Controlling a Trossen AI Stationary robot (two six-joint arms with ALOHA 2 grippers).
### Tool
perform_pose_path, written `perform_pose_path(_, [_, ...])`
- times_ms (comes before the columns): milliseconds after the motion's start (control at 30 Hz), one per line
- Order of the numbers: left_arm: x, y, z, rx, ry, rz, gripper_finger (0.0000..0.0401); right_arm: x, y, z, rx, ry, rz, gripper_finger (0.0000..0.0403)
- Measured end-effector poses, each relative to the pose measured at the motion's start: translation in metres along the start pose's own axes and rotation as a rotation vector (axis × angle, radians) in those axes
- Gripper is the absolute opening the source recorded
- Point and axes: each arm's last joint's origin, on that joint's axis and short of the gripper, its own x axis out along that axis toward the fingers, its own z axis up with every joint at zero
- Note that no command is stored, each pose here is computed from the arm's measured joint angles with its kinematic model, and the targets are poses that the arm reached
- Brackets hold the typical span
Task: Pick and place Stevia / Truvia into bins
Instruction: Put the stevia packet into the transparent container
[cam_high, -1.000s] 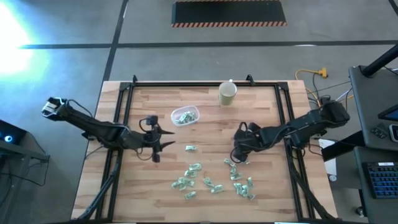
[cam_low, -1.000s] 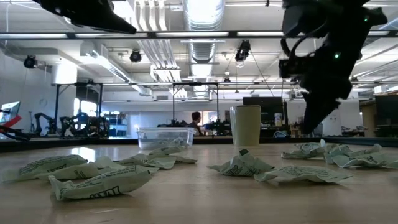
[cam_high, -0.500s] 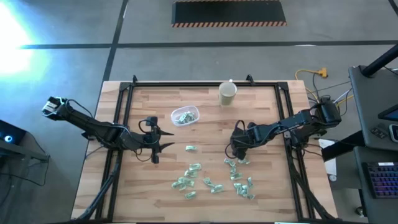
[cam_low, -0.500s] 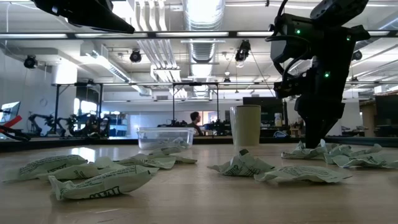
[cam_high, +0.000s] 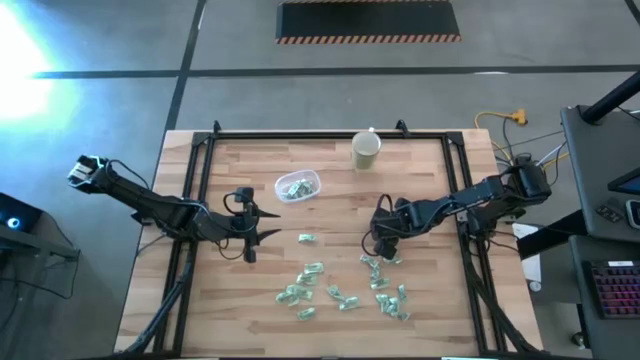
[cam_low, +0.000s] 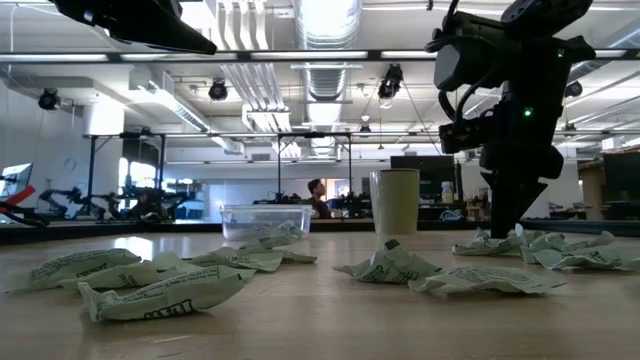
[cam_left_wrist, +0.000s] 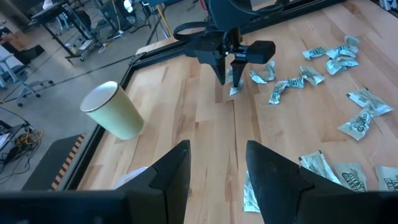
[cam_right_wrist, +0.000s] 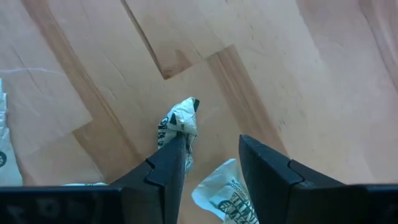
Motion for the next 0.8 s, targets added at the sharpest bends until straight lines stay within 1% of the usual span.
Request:
perform_pose_path(267, [0.0, 0.0, 0.0, 0.0, 0.0, 0.0, 0.0139, -0.005, -0.001, 0.001, -0.029, -0.018, 0.012, 0.0129])
perform_pose_path(467, [0.0, 0.0, 0.0, 0.0, 0.0, 0.0, 0.0139, -0.015, -0.002, 0.002, -0.004, -0.052, 0.048, 0.0121])
perform_pose_path(567, [0.0, 0.0, 0.0, 0.0, 0.0, 0.0, 0.0139, -0.016, 0.003, 0.003, 0.0, -0.077, 0.079, 0.0121])
perform_pose_path(633, [0.0, 0.0, 0.0, -0.001, 0.0, 0.0, 0.0139, -0.014, 0.007, 0.004, -0.025, -0.092, 0.102, 0.0123])
perform_pose_path(800, [0.0, 0.0, 0.0, -0.001, 0.0, 0.0, 0.0139, -0.012, 0.01, 0.004, -0.051, -0.09, 0.106, 0.0129])
